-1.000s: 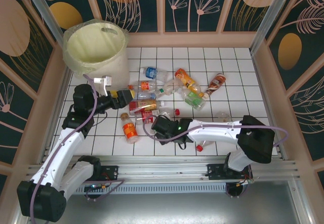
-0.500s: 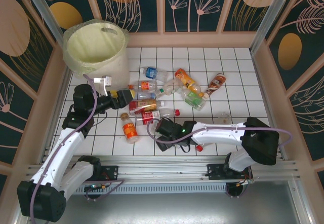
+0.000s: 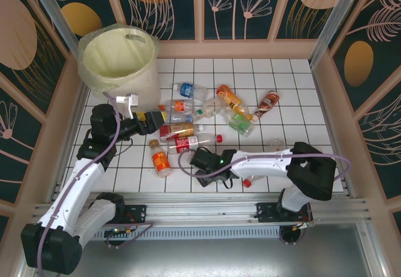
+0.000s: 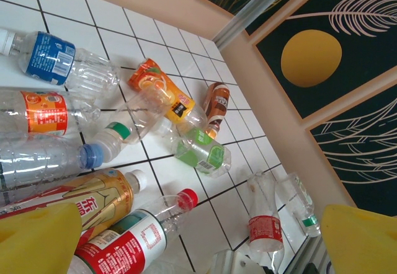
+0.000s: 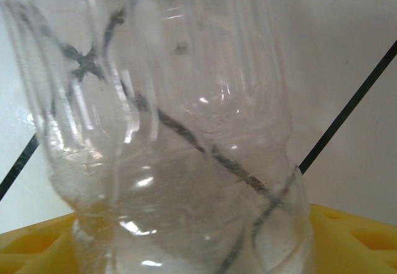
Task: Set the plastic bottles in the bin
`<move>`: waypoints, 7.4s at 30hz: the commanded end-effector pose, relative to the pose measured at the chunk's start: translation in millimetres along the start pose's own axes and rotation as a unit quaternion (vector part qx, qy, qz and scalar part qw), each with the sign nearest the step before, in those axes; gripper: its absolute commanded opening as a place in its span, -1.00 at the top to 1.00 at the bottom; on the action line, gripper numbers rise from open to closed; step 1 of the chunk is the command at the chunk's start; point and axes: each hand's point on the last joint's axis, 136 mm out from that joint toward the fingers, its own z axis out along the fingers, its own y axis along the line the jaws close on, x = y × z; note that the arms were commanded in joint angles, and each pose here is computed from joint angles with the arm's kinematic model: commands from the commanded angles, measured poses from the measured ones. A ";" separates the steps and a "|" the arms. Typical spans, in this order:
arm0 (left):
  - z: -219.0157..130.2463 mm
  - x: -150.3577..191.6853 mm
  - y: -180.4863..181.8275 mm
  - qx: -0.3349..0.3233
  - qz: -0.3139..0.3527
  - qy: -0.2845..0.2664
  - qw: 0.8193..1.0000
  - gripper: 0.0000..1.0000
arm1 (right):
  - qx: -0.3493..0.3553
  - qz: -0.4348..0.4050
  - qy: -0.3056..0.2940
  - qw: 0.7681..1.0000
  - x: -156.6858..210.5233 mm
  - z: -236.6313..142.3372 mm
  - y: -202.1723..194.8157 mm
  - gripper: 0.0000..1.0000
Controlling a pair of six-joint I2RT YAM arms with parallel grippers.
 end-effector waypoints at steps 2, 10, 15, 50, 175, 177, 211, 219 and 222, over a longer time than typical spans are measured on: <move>-0.9 -1.0 -5.4 0.009 0.006 -0.002 1.000 -0.97 | -0.020 -0.004 -0.023 1.000 -13.5 -4.6 9.8 -0.44; -0.4 3.1 -8.9 0.023 -0.007 0.003 1.000 -0.97 | -0.081 0.027 -0.051 0.995 -20.2 -23.8 10.5 -0.27; 5.6 8.9 -21.4 0.052 -0.010 0.009 0.999 -0.97 | -0.163 0.069 -0.097 0.980 -42.1 -55.0 9.1 -0.26; 61.4 51.8 -94.1 0.219 -0.065 0.054 0.972 -0.68 | -0.436 0.121 -0.259 0.854 -118.3 -166.5 6.6 -0.27; 65.9 -205.1 226.0 -0.448 0.072 0.038 0.890 -0.63 | -0.306 0.135 -0.333 0.881 -81.3 -203.0 -42.9 -0.98; 62.3 -207.1 220.4 -0.447 0.071 0.032 0.891 -0.77 | -0.304 0.135 -0.333 0.882 -81.2 -202.3 -43.6 -0.98; -23.4 -163.8 -53.0 -0.001 0.121 -0.127 0.984 -0.97 | -0.197 0.121 -0.286 0.930 -79.9 -154.4 -62.7 -0.89; -19.3 -88.8 -50.8 0.066 0.080 -0.062 0.993 -0.97 | -0.180 0.079 -0.241 0.950 -83.1 -134.0 -46.8 -0.89; -13.2 -65.9 -37.1 0.057 0.053 -0.047 0.996 -0.97 | -0.153 0.058 -0.219 0.962 -84.1 -121.0 -41.4 -0.90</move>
